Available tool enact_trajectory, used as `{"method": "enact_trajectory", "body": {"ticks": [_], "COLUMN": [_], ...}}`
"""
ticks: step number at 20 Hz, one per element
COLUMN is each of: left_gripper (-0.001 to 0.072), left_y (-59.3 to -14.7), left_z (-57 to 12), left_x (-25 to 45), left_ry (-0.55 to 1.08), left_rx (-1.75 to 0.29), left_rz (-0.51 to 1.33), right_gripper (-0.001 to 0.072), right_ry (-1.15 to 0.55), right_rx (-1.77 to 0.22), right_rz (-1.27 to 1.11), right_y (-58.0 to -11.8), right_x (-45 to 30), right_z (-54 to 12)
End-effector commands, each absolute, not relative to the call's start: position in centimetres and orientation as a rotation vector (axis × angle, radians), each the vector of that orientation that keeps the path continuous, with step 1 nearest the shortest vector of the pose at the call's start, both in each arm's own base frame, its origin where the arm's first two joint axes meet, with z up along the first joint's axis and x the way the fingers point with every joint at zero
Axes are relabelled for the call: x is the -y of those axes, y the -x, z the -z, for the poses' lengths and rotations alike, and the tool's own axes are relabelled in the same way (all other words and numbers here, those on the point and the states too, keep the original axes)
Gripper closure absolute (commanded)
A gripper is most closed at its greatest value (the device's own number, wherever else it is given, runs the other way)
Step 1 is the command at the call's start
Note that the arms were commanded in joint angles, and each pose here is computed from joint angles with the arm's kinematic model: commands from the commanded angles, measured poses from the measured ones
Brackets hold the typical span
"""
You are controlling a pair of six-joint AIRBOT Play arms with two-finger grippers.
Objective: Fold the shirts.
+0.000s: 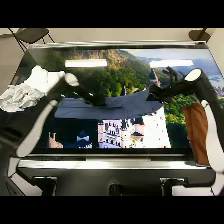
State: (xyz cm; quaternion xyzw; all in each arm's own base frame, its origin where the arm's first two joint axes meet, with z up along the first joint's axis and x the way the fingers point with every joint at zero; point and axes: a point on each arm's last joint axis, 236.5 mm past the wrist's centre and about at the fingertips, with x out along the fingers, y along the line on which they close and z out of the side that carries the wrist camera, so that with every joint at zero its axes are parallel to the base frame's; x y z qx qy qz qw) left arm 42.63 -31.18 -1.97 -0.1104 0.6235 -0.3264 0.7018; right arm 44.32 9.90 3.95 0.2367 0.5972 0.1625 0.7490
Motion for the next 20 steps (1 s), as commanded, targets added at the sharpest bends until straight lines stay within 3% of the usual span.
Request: {"method": "enact_trajectory", "body": {"ticks": [1,4,9,12,14,17,20], "left_gripper": [0.0679,0.0679,0.0679,0.0679,0.0681,0.0681,0.0681], "left_y": [-41.5,-40.8,-36.4,-33.2,-34.5,-38.1,-42.8], "left_z": [5.0,6.4,8.1,6.4,5.5,3.6,1.1], "left_x": [38.3,40.7,46.4,52.3,52.4,46.1,33.2], "left_ry": [0.434,0.591,0.679,0.801,0.815,0.624,0.351], "left_rx": [-1.411,-1.470,-1.558,-1.527,-1.471,-1.409,-1.364], "left_rz": [0.776,0.798,0.862,0.959,0.945,0.932,0.795], "right_gripper": [0.0662,0.0662,0.0662,0.0662,0.0663,0.0664,0.0664], "right_ry": [-0.378,-0.386,-0.416,-0.450,-0.486,-0.567,-0.608], "right_rx": [-1.311,-1.268,-1.235,-1.195,-1.185,-1.141,-1.164], "right_rz": [-0.269,-0.263,-0.246,-0.241,-0.278,-0.361,-0.453], "right_y": [-40.3,-37.9,-33.9,-33.8,-34.3,-36.3,-38.5], "right_x": [-9.6,-10.0,-10.0,-10.2,-11.2,-13.3,-16.8], "right_z": [-8.3,-12.2,-16.5,-17.7,-18.0,-18.5,-16.7]}}
